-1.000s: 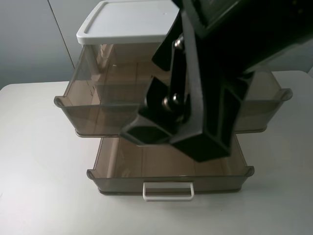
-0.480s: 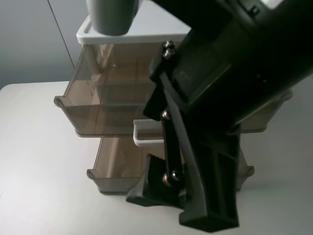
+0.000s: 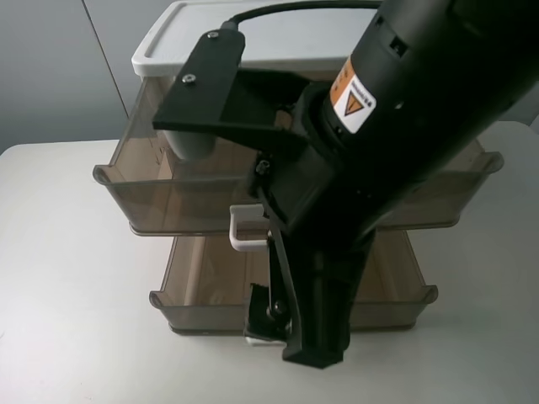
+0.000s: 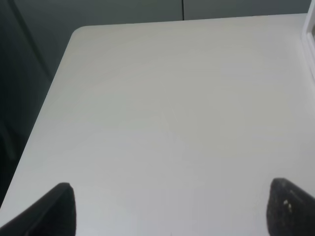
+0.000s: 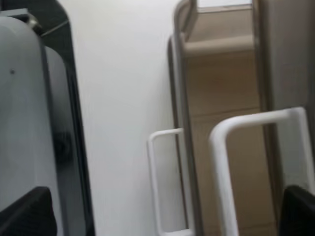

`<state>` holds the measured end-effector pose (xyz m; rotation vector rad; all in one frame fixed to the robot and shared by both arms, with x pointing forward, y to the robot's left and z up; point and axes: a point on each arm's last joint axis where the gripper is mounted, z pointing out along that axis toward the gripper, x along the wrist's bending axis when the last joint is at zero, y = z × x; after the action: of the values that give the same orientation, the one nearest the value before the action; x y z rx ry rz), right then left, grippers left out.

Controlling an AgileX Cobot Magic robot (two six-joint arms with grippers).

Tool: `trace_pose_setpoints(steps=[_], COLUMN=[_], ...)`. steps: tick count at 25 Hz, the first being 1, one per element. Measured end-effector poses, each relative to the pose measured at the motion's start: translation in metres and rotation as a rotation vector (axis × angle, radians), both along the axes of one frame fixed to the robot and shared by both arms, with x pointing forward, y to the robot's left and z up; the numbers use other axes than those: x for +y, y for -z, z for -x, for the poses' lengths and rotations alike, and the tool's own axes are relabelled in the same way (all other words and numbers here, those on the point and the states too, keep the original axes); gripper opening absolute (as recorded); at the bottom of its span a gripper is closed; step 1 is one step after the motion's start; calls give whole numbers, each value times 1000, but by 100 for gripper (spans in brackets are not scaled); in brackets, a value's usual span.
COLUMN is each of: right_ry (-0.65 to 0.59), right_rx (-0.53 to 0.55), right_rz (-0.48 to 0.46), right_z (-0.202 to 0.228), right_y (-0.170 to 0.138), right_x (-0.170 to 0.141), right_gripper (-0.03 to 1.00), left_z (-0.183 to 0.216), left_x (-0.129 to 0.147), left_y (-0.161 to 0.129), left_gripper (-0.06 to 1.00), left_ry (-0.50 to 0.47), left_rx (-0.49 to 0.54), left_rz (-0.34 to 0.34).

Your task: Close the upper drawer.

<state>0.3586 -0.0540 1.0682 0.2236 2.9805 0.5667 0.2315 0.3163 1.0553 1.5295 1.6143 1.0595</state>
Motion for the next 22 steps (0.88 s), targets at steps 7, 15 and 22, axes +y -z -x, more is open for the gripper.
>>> trace_pose_setpoints(steps=[7,15,22], right_ry=[74,91,44], right_rx=[-234,-214,15], right_rz=[58,-16,-125], right_z=[-21,-18,8], right_y=[-3,-17,-34], right_x=[-6,-5,-5], right_gripper=[69,69,69], left_z=[0,0,0], left_x=[0,0,0], left_y=[0,0,0], left_gripper=[74,74,74], left_ry=[0,0,0], left_rx=[0,0,0], left_rz=[0,0,0])
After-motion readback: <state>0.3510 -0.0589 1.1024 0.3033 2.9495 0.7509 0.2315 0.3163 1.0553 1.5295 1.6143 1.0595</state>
